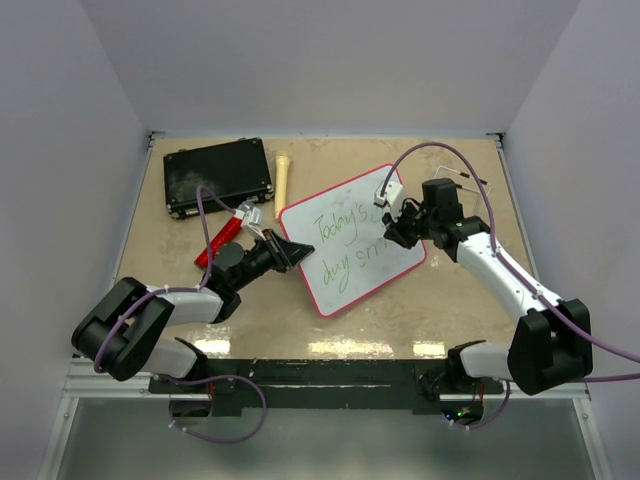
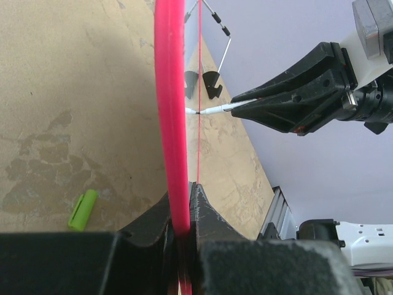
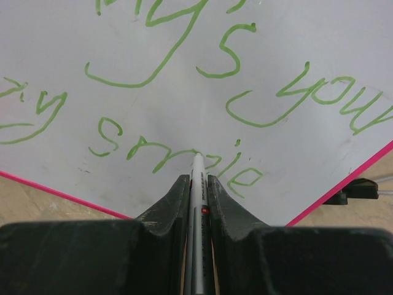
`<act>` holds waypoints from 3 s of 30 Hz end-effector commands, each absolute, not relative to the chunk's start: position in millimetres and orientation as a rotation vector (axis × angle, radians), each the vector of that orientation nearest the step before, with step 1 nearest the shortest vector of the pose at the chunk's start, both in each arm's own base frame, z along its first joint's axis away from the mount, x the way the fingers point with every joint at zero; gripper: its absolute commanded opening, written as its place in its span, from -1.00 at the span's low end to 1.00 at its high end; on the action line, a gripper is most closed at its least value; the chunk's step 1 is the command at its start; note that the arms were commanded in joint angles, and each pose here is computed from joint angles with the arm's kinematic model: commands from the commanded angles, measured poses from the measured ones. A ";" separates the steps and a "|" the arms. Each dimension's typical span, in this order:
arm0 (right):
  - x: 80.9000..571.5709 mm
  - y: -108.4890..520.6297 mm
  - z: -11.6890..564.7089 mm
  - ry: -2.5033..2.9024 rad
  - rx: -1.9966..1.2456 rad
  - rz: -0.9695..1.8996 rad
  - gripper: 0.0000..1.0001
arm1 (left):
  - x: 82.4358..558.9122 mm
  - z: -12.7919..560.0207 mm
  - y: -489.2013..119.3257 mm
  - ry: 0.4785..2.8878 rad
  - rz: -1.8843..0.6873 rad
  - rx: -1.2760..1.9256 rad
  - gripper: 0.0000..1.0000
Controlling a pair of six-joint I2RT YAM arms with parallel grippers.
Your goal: Write a sentence on the whiteboard
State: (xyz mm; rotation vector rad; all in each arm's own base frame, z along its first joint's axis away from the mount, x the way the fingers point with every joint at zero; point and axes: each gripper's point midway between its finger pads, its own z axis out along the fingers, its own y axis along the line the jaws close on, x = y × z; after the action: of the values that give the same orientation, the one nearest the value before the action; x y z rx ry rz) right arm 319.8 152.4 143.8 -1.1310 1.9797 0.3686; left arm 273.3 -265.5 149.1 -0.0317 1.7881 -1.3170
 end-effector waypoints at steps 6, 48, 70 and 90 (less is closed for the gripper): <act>317.9 149.4 137.0 1.999 -1.153 0.370 -1.00 | 272.2 148.7 -264.5 1.758 -1.270 0.059 -1.00; 314.7 129.7 314.9 1.601 -0.999 0.450 -1.00 | 271.8 155.3 -265.8 1.684 -1.186 0.239 -1.00; 274.7 117.7 365.0 1.449 -0.998 0.492 -1.00 | 276.3 201.9 -262.4 1.442 -1.088 0.635 -1.00; 257.0 126.6 380.6 1.404 -1.072 0.544 -1.00 | 323.8 238.3 -289.0 1.369 -1.173 0.833 -1.00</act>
State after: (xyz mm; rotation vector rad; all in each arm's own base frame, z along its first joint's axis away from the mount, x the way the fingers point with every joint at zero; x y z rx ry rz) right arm 265.0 123.1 361.5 -1.0407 1.4637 0.5423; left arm 312.1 -284.6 208.2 0.7342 1.5032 -1.2265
